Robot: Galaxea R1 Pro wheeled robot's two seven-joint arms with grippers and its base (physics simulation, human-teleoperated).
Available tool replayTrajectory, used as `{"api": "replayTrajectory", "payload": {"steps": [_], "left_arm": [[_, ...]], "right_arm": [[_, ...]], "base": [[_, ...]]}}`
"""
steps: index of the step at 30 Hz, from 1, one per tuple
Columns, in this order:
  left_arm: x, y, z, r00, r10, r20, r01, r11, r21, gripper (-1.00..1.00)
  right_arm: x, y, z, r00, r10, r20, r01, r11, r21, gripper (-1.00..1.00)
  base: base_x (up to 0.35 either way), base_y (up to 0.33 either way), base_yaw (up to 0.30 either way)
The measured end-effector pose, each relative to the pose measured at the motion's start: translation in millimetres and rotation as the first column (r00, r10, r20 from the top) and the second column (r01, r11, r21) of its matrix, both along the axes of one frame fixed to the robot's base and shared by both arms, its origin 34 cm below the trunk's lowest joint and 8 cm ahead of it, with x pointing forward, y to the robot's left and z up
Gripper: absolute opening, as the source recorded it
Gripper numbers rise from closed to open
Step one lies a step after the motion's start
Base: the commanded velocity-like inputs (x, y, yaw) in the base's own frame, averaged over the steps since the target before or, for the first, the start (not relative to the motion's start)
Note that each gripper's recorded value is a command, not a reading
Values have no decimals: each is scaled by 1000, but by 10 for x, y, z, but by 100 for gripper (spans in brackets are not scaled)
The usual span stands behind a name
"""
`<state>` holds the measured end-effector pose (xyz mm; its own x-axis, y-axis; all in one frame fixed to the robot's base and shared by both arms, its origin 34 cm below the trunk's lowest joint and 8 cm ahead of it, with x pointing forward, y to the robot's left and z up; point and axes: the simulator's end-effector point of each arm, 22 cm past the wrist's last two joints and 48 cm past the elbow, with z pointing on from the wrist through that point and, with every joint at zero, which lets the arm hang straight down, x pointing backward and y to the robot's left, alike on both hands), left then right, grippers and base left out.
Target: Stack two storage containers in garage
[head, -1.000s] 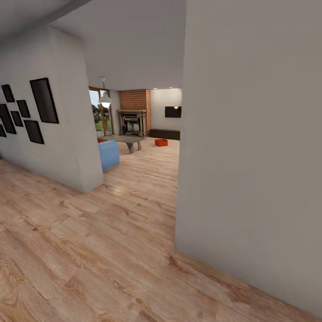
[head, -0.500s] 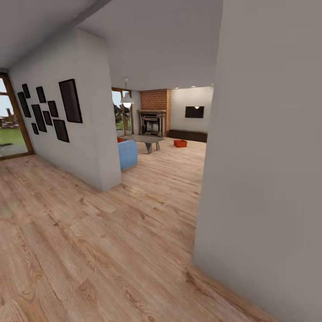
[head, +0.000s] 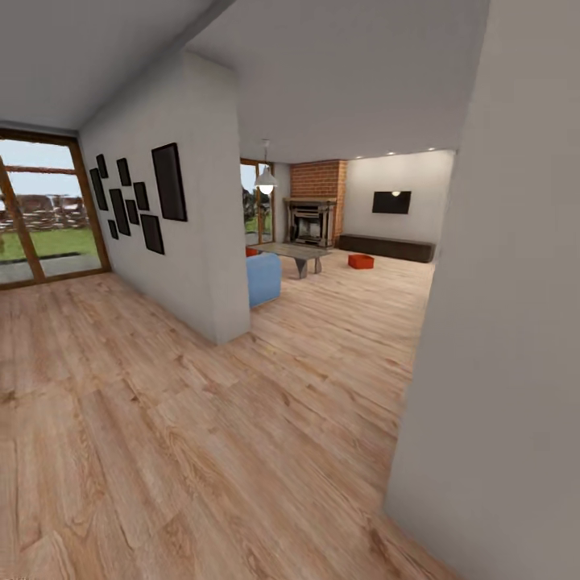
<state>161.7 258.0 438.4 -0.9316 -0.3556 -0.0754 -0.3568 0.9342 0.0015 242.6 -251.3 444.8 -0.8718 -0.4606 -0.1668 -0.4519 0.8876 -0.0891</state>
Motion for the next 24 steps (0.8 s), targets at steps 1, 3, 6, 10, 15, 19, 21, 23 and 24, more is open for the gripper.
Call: {"api": "replayTrajectory", "payload": {"steps": [1,3,6,10,15,19,21,23,24], "left_arm": [[0,3,0,1000,0,0,0,1000,0,100],[0,-2,0,1000,0,0,0,1000,0,100],[-1,9,0,1000,0,0,0,1000,1,100],[-1,15,0,1000,0,-1,0,1000,2,100],[1,11,0,1000,0,0,0,1000,1,100],[1,-3,0,1000,0,0,0,1000,0,100],[0,-6,0,1000,-1,0,1,1000,-1,100],[3,-7,0,1000,-2,1,2,1000,-1,100],[2,-7,0,1000,-2,0,2,1000,-1,100]], "right_arm": [[0,0,0,1000,0,0,0,1000,0,100],[1,-1,0,1000,0,0,0,1000,0,100],[1,0,0,1000,0,1,0,1000,0,100],[1,-13,0,1000,1,0,-1,1000,-2,100],[1,-17,0,1000,2,0,-2,1000,-2,100],[-1,-15,0,1000,3,0,-3,1000,-2,100],[-1,-15,0,1000,3,0,-3,1000,-2,100],[-2,-10,0,1000,4,-1,-4,1000,-2,100],[-2,-8,0,1000,4,-1,-4,1000,-2,100]], "base": [[325,0,273],[325,0,273],[325,0,273],[325,0,114],[325,0,18],[325,0,3],[325,0,1],[325,0,0],[325,0,0]]}}
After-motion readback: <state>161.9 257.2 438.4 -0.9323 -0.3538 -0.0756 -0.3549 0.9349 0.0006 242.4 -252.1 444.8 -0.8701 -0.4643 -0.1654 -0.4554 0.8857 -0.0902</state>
